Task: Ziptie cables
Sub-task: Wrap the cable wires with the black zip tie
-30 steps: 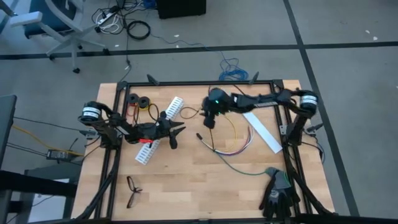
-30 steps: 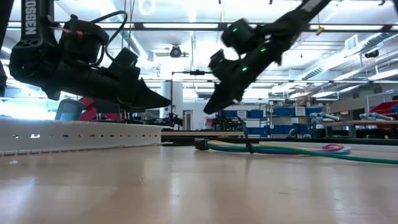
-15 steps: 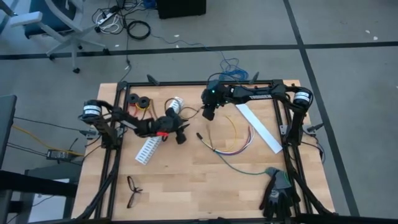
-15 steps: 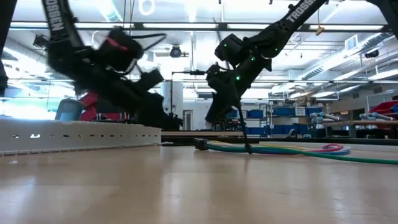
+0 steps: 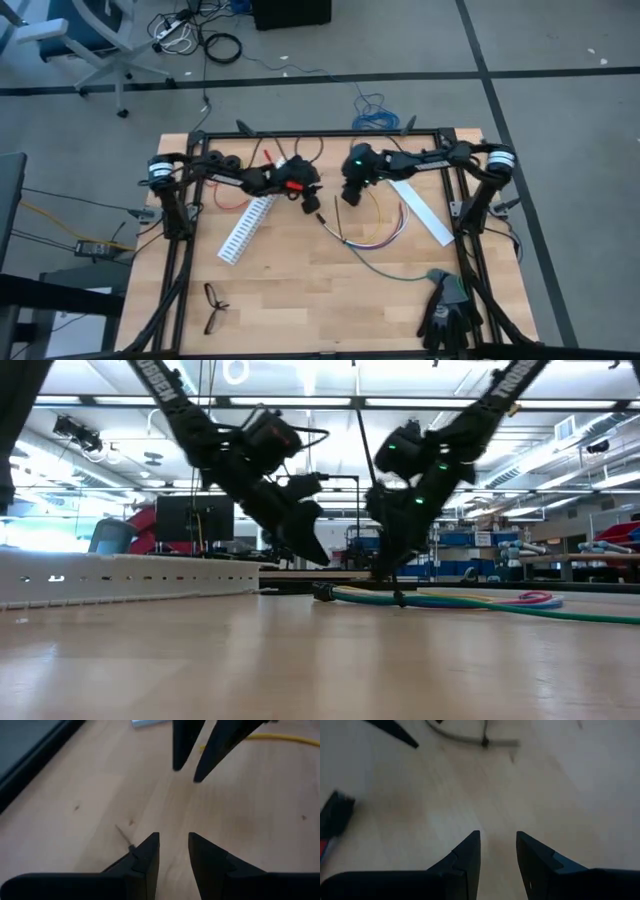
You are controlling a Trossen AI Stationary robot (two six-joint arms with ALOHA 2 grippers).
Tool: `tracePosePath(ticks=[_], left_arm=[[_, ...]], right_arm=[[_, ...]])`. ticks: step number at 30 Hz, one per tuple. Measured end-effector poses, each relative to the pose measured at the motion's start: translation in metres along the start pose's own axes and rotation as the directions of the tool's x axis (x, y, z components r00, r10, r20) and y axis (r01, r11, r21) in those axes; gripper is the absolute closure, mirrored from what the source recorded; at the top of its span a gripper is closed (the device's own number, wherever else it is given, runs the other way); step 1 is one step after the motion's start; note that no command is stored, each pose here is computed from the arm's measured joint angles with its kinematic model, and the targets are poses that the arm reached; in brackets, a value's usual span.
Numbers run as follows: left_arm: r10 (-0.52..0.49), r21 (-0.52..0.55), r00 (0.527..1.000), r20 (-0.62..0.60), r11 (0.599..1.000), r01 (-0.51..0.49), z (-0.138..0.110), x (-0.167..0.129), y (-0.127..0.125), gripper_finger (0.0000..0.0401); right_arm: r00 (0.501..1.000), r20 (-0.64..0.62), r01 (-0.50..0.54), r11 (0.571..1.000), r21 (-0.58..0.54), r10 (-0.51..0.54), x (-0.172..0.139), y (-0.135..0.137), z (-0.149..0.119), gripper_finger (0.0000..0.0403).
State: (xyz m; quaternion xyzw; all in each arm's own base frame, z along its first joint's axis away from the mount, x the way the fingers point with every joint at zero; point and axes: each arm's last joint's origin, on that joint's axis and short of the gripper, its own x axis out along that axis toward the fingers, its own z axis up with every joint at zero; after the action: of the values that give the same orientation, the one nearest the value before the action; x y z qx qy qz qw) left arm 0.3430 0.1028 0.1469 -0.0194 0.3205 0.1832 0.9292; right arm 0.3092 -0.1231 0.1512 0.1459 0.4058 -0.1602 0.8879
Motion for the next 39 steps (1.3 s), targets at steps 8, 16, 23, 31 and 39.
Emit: tracePosePath(ticks=[8, 16, 23, 31, 39], left_arm=[[0.088, 0.002, 0.984, -0.155, 0.996, -0.088, 0.009, 0.034, 0.009, 0.0291], [0.087, -0.104, 0.980, -0.180, 0.989, -0.107, 0.007, 0.042, 0.028, 0.0308], [0.017, -0.163, 0.979, -0.203, 0.985, -0.051, -0.003, 0.054, 0.029, 0.0312], [0.014, -0.137, 0.981, -0.192, 0.990, -0.041, 0.000, 0.051, 0.024, 0.0393], [-0.011, -0.104, 0.993, -0.115, 0.995, -0.001, 0.025, 0.020, 0.006, 0.0399]], right_arm=[[0.995, 0.102, -0.014, 0.999, 0.036, 0.010, -0.039, 0.005, -0.029, 0.0290], [0.989, 0.144, -0.042, 0.999, 0.015, 0.039, -0.054, 0.017, -0.038, 0.0290], [0.989, 0.136, -0.058, 0.998, 0.012, 0.056, -0.054, 0.026, -0.041, 0.0290], [0.990, 0.111, -0.092, 0.996, -0.002, 0.091, -0.054, 0.043, -0.046, 0.0290], [0.999, 0.042, 0.014, 1.000, -0.013, -0.014, -0.063, 0.060, -0.060, 0.0290]])
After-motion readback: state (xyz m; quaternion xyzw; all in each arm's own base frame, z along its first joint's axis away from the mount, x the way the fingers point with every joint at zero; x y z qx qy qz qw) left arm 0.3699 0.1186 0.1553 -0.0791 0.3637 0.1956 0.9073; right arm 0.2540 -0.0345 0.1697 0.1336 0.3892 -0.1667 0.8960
